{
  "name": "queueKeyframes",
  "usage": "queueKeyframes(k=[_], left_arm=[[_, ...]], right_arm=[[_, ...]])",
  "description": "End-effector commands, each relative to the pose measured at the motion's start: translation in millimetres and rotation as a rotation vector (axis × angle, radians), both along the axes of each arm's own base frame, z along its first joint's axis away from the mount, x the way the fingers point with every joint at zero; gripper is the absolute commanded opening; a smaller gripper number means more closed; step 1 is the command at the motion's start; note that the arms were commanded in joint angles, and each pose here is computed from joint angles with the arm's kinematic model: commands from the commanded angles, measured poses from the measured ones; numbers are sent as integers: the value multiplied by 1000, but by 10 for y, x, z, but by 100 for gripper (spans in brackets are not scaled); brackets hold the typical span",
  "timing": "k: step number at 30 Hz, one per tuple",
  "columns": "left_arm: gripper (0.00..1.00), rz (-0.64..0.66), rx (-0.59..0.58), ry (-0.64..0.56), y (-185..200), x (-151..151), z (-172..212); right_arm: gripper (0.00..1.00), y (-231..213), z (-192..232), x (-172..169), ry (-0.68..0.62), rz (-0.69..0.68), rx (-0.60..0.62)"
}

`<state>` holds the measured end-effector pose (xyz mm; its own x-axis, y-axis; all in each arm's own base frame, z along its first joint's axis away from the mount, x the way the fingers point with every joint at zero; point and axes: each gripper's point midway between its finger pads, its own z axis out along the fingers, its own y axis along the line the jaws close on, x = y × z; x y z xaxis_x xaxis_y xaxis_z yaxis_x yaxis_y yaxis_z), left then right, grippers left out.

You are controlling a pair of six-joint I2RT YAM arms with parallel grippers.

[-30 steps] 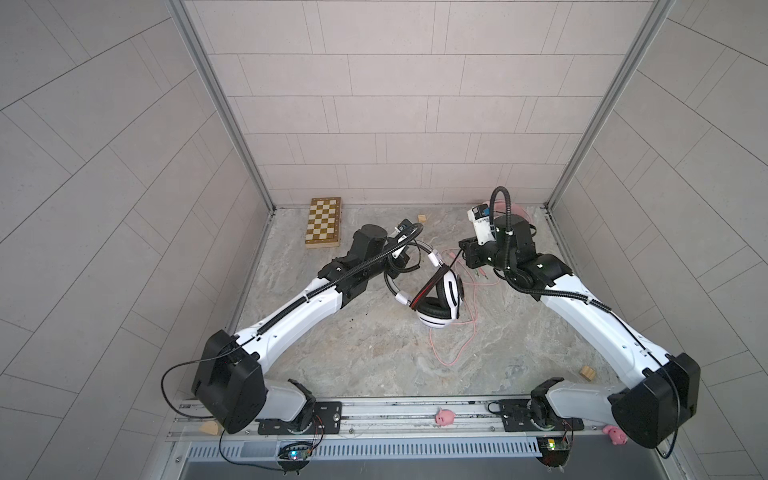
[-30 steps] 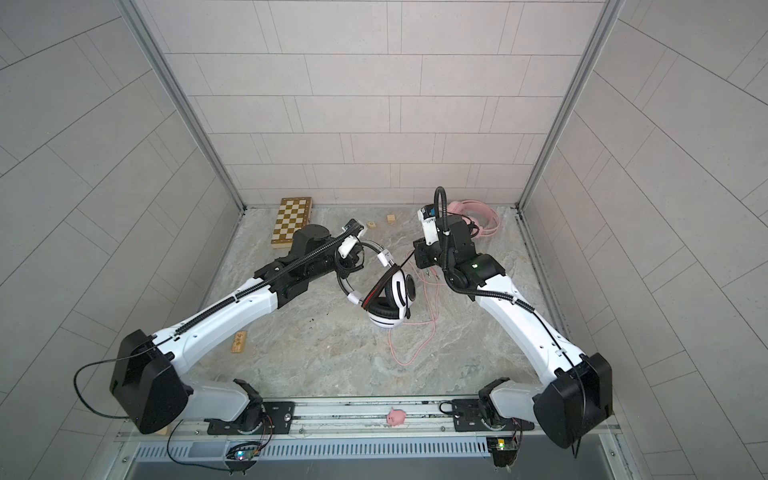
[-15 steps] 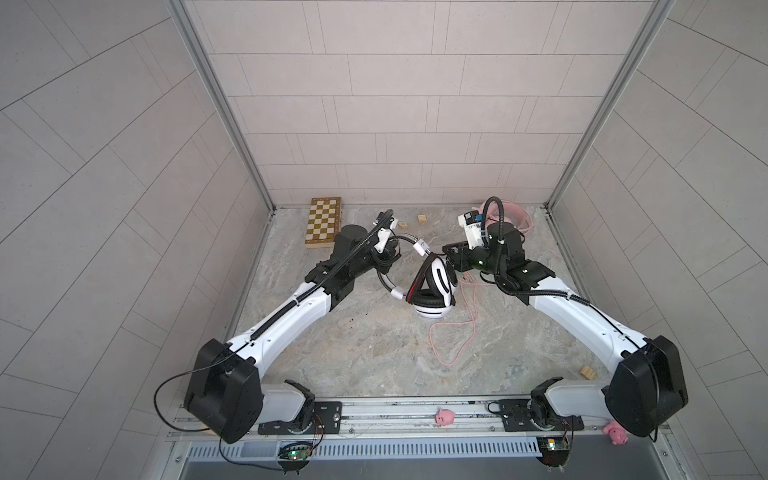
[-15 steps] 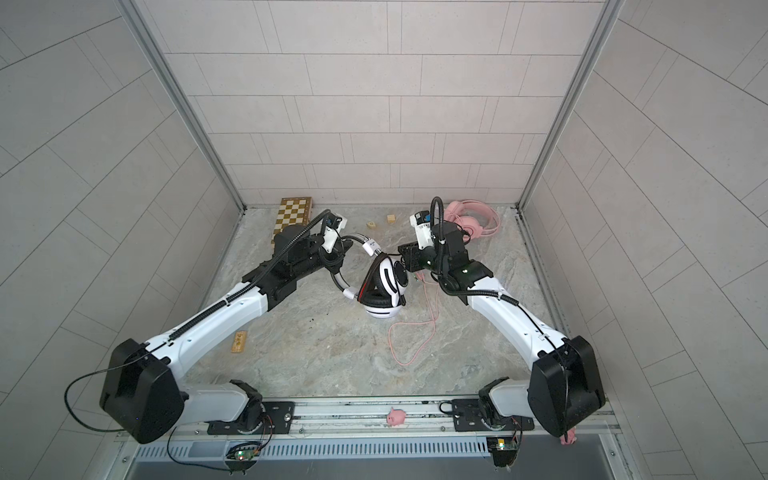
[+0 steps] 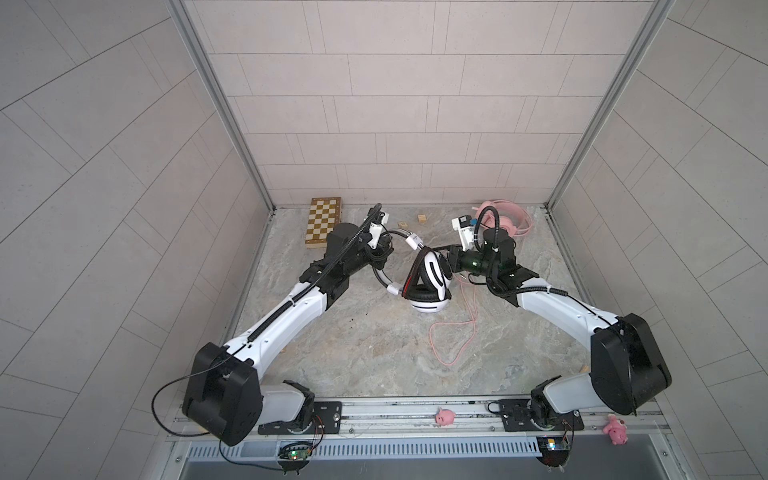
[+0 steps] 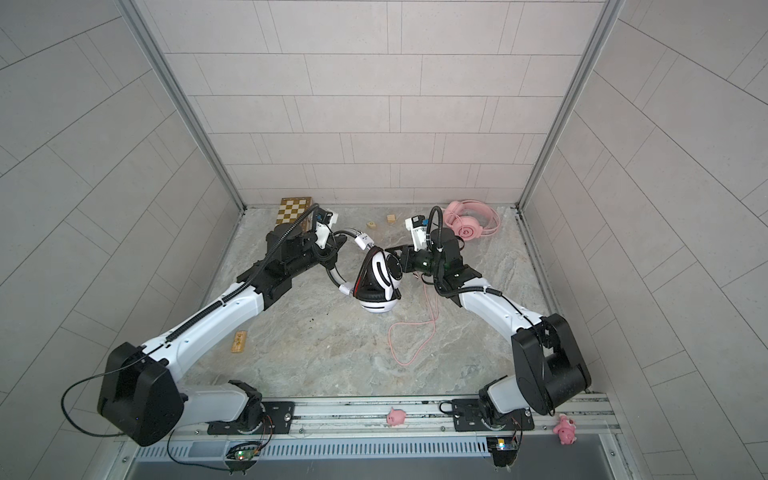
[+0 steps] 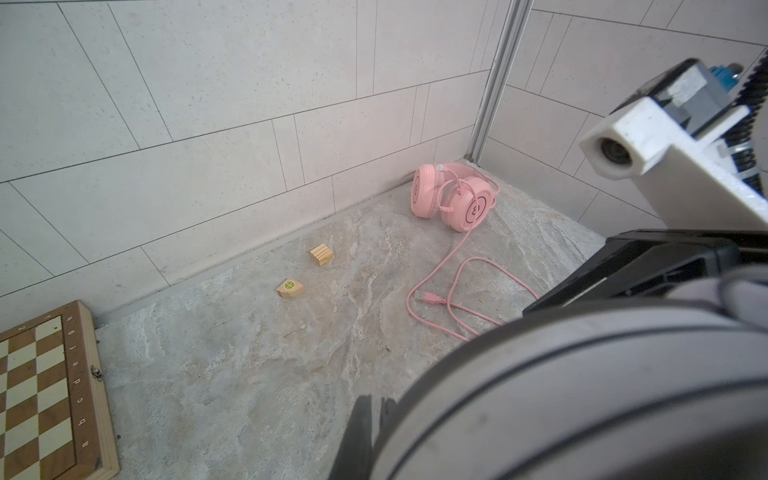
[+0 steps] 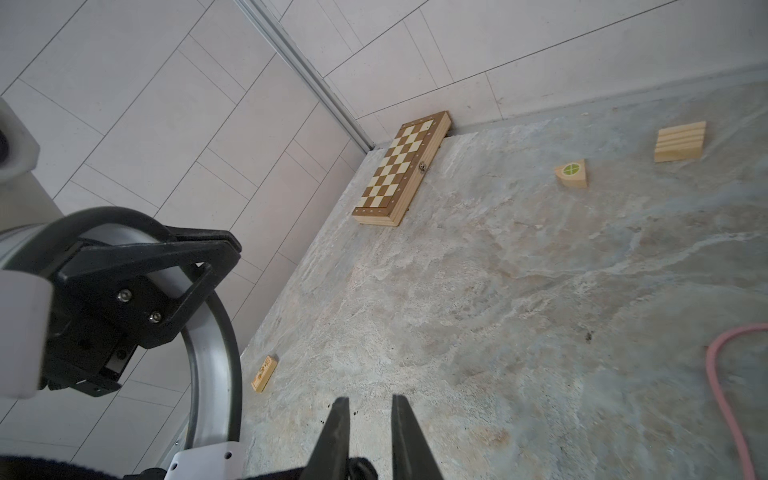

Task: Wrap the headphones

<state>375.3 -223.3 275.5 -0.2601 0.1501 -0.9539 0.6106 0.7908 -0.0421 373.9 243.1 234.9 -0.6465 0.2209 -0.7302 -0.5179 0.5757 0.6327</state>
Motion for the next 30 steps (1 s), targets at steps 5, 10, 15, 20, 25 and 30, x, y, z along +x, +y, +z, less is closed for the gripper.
queueKeyframes(k=[5,10,15,20,25,30], left_arm=[[0,31,-195,-184,82,-54,816],[0,119,-176,-192,247,13,790],[0,196,-156,-187,388,81,743],[0,298,-115,-181,564,156,637],[0,399,-79,-162,722,241,461],[0,497,-51,-112,847,340,191]], right_arm=[[35,-10,-216,-89,58,19,-6],[47,-165,-308,-88,63,-40,-49],[49,-207,-417,-130,73,-43,-87],[49,-378,-634,-152,78,-110,-187],[49,-607,-940,-229,98,-195,-294],[48,-827,-1257,-346,71,-288,-380]])
